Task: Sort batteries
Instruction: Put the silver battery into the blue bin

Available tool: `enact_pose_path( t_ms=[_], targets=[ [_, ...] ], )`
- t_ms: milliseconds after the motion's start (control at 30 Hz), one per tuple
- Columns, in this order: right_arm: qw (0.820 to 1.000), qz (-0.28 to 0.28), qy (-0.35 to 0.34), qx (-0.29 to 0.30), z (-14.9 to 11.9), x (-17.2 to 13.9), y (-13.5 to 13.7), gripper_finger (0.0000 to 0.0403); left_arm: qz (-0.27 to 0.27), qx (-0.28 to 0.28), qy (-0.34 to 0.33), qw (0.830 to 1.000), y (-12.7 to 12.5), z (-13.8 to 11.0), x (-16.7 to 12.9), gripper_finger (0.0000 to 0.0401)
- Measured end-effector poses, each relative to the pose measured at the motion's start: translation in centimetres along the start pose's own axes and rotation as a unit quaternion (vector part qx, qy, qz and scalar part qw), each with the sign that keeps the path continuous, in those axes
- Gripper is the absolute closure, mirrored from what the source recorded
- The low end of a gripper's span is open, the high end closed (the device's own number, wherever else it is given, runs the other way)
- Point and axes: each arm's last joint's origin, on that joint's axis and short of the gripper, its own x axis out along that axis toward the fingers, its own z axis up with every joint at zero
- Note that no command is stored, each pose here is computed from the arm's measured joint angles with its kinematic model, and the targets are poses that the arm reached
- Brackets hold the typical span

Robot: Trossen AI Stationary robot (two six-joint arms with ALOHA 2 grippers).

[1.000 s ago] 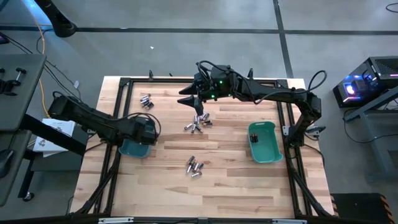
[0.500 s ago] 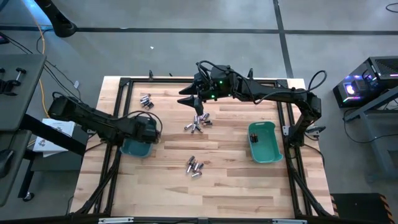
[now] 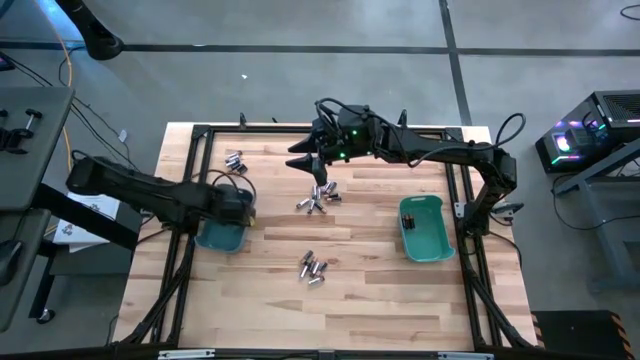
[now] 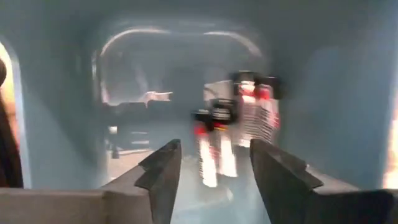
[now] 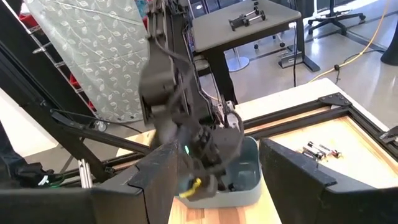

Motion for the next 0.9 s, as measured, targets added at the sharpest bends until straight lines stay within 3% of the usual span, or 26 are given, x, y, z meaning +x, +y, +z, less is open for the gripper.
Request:
enact_pose_path(
  t_ms=[200, 367, 500, 700, 900],
  targets=[
    [0.998, -0.014, 0.060, -0.005, -1.2, -0.1, -0.2, 0.0188, -0.088, 0.029, -0.016, 0.996, -0.7, 0.9, -3.9, 0.0209],
    [0.983, -0.018, 0.169, -0.067, -3.8, 0.3, -0.5, 0.0188, -0.149, 0.072, -0.050, 0.985, -1.5, 1.7, -7.1, 0.0208],
    [0.962, 0.012, 0.251, -0.106, -6.8, 2.1, -1.7, 0.0188, -0.187, 0.143, -0.086, 0.968, -2.3, 2.4, -9.8, 0.0208],
    [0.936, 0.044, 0.319, -0.142, -12.5, 6.7, -4.3, 0.0188, -0.240, 0.237, -0.163, 0.927, -3.5, 3.4, -13.0, 0.0208],
    [0.913, -0.028, 0.383, -0.139, -17.8, 9.7, -6.4, 0.0188, -0.253, 0.239, -0.201, 0.916, -3.9, 3.7, -13.8, 0.0208]
  ],
)
